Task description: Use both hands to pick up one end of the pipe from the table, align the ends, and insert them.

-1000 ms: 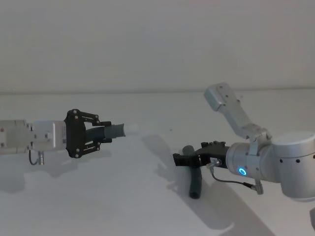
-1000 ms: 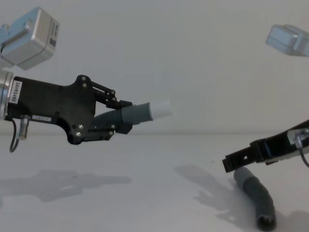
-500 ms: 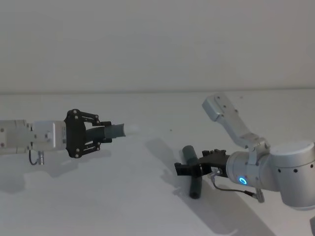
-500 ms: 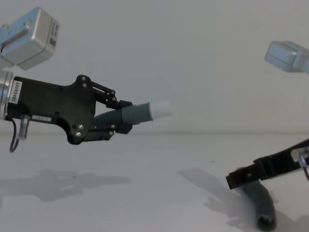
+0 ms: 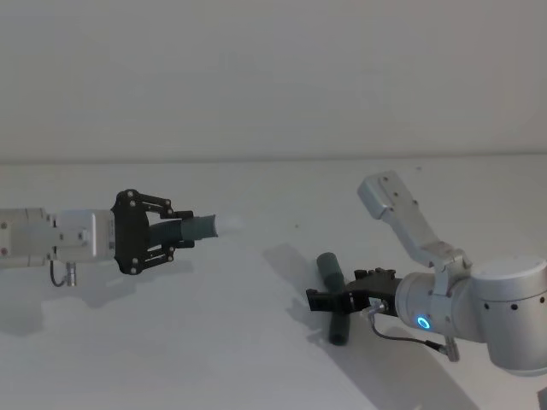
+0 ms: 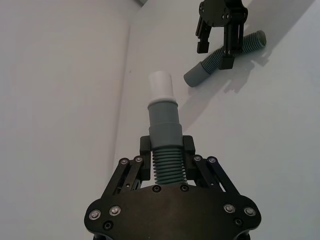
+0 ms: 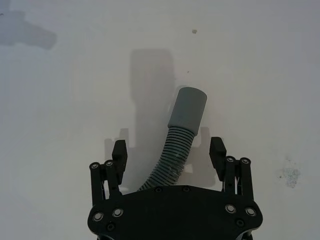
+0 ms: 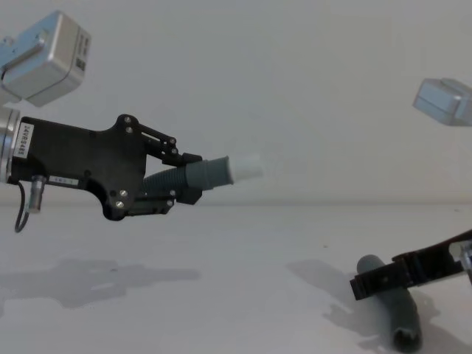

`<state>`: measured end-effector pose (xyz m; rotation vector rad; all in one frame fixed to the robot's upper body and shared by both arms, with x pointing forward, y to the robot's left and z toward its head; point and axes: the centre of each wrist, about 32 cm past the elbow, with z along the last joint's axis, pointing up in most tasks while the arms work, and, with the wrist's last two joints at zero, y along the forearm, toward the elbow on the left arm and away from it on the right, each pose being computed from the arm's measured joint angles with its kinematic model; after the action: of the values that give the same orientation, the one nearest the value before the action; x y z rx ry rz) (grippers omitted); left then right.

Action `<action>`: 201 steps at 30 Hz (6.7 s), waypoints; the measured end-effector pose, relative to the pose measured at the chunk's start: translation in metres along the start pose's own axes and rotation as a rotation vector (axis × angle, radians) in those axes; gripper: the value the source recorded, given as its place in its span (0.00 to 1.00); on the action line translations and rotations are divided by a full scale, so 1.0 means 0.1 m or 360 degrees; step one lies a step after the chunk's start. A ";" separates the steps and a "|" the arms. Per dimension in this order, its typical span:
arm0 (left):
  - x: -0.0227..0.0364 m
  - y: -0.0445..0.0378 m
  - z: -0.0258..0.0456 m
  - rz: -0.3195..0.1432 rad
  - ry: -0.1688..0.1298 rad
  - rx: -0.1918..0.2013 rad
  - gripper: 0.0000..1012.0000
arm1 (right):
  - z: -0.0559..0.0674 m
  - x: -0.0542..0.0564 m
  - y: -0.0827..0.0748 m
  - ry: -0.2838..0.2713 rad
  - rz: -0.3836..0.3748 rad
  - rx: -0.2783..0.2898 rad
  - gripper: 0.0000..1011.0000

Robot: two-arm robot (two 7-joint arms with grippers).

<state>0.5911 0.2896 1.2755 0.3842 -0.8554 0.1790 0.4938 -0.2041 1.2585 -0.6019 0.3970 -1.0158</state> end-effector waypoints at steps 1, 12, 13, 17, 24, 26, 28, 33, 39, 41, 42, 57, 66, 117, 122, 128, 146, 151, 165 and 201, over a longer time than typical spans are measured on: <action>0.000 0.000 0.000 0.0000 0.0000 0.0000 0.33 | 0.00 0.00 0.00 0.0001 0.0000 0.0000 0.99; 0.000 0.000 0.000 0.0000 0.0000 0.0000 0.33 | -0.01 0.00 0.00 0.0008 -0.0007 -0.0014 0.99; 0.000 0.000 0.000 0.0000 0.0000 0.0000 0.33 | -0.01 0.00 0.00 0.0010 -0.0007 -0.0015 0.99; 0.000 0.000 0.000 0.0000 0.0000 0.0000 0.33 | -0.02 -0.01 0.00 0.0012 -0.0008 -0.0025 0.99; 0.000 0.000 0.000 0.0000 0.0000 0.0000 0.33 | -0.03 -0.03 0.00 0.0004 -0.0012 -0.0031 0.99; 0.000 0.000 0.000 0.0000 0.0000 0.0000 0.33 | -0.04 -0.03 0.00 0.0000 -0.0012 -0.0032 0.99; 0.000 0.000 0.000 0.0000 0.0000 0.0000 0.33 | -0.04 -0.03 0.00 -0.0002 -0.0010 -0.0032 0.99; 0.000 0.000 0.000 0.0000 0.0000 0.0000 0.33 | -0.04 -0.04 0.01 -0.0008 -0.0009 -0.0032 0.97; 0.000 0.000 0.000 0.0000 0.0000 0.0000 0.33 | -0.05 -0.05 0.01 -0.0013 -0.0008 -0.0030 0.83; 0.000 0.000 0.000 0.0000 0.0000 0.0000 0.33 | -0.05 -0.05 0.01 -0.0015 -0.0008 -0.0030 0.76; 0.000 0.000 0.000 0.0000 0.0000 0.0000 0.33 | -0.05 -0.05 0.01 -0.0015 -0.0008 -0.0029 0.74; 0.000 0.000 0.000 0.0000 0.0000 0.0000 0.33 | -0.06 -0.06 0.01 -0.0019 -0.0006 -0.0030 0.26; 0.000 0.000 0.000 0.0000 0.0000 0.0000 0.33 | -0.06 -0.06 0.01 -0.0020 -0.0006 -0.0029 0.18; 0.000 0.000 0.000 0.0000 0.0000 0.0000 0.33 | 0.18 0.28 -0.47 -0.1108 0.0063 0.0532 0.17; 0.000 0.000 0.000 0.0000 0.0000 0.0000 0.33 | 0.23 0.35 -0.54 -0.1302 0.0100 0.0567 0.17; 0.000 0.000 0.000 0.0000 0.0000 0.0000 0.33 | 0.27 0.43 -0.60 -0.1507 0.0143 0.0598 0.17; 0.000 0.000 0.000 0.0000 0.0000 0.0000 0.33 | 0.48 0.62 -0.71 -0.2193 0.0313 0.0611 0.17; 0.000 0.000 0.000 0.0000 0.0000 0.0000 0.33 | 0.54 0.64 -0.71 -0.2349 0.0355 0.0601 0.17; 0.000 0.000 0.000 0.0000 0.0000 0.0000 0.33 | 0.62 0.64 -0.68 -0.2472 0.0337 0.0549 0.17; 0.000 0.000 0.000 0.0000 0.0000 0.0000 0.33 | 0.71 0.45 -0.58 -0.2248 0.0251 0.0574 0.17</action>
<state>0.5911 0.2896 1.2755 0.3843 -0.8554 0.1790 0.5171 -0.2463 1.3487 -0.7907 -0.9500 -0.3082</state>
